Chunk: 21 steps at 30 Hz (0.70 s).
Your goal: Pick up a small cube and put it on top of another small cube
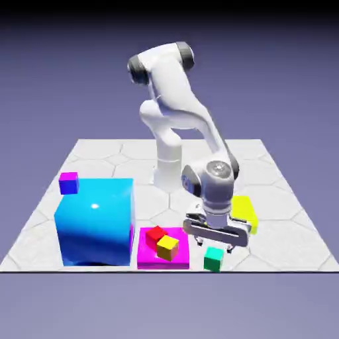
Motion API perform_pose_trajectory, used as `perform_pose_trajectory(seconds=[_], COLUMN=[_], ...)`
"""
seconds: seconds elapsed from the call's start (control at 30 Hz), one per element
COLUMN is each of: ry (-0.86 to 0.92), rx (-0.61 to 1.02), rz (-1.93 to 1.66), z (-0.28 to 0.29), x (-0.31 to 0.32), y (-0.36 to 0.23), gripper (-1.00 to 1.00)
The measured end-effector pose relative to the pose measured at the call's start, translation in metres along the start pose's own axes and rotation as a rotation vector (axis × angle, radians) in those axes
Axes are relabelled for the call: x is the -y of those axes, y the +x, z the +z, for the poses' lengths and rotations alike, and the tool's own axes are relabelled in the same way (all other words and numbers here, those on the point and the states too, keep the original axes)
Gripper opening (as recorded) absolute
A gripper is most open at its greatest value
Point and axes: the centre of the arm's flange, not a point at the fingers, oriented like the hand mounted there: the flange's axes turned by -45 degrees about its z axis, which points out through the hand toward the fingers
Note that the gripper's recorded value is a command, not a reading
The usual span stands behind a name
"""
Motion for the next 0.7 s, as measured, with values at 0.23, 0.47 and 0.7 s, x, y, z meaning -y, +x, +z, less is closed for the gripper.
perform_pose_trajectory(seconds=[0.23,0.47,0.7], ry=[0.001,0.007,0.066], rx=[0.000,-0.002,0.000], rz=[0.000,0.480,0.856], z=[-0.063,-0.129,-0.178], x=[0.000,-0.108,-0.188], y=[-0.001,0.024,0.021], gripper=[-1.00,-1.00,-1.00])
